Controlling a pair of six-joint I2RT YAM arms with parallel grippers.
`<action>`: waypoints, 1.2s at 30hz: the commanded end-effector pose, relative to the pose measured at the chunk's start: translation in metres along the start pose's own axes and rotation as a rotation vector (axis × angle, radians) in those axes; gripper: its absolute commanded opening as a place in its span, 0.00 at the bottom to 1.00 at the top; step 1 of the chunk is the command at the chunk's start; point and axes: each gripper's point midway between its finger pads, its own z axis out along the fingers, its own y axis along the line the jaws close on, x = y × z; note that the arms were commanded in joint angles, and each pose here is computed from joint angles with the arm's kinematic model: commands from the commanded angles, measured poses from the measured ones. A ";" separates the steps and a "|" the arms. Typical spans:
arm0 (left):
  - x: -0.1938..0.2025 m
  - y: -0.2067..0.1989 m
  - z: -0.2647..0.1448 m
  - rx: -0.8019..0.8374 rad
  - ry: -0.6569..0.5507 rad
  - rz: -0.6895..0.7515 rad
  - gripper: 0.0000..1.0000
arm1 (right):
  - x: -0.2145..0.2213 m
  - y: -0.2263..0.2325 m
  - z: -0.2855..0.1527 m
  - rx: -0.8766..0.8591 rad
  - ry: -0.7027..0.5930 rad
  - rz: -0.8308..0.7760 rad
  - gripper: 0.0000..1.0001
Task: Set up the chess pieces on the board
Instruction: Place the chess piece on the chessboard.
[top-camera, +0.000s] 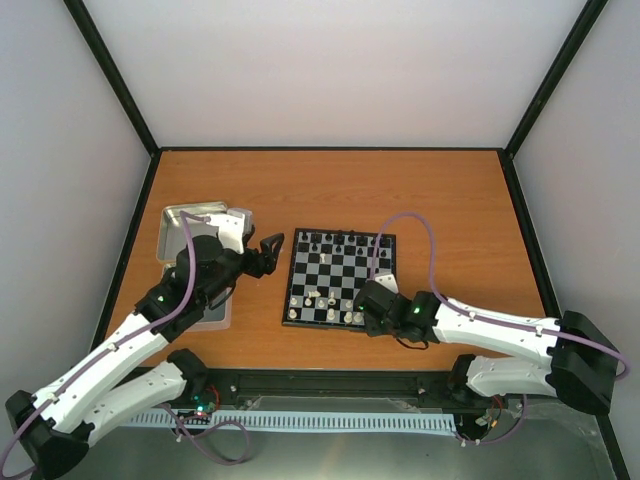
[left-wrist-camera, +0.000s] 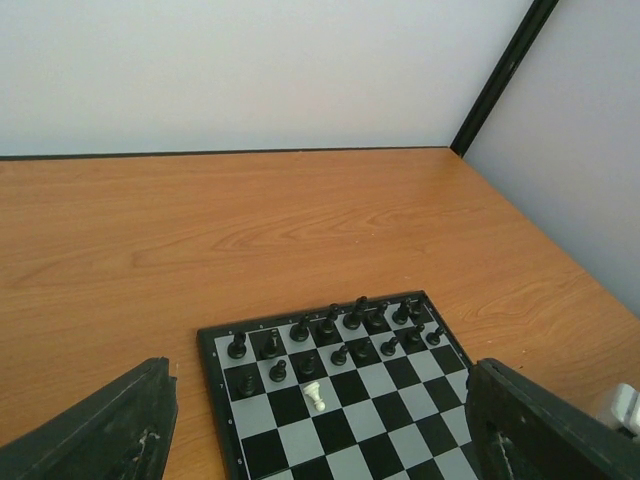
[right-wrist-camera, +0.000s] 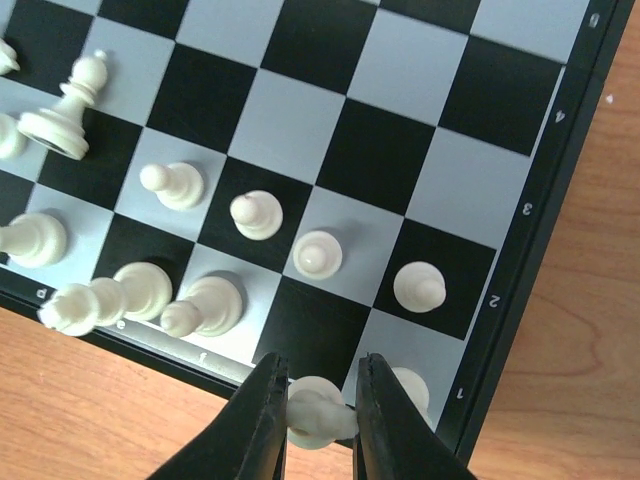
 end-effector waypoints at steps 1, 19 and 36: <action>-0.006 -0.002 0.000 0.001 -0.006 -0.027 0.80 | 0.002 0.005 0.008 -0.024 -0.023 0.029 0.09; -0.001 -0.001 0.006 -0.001 0.007 -0.015 0.81 | 0.002 0.001 0.029 0.025 -0.044 0.018 0.13; 0.001 -0.001 0.008 -0.004 0.007 -0.015 0.80 | -0.025 0.010 -0.011 -0.039 -0.116 0.044 0.38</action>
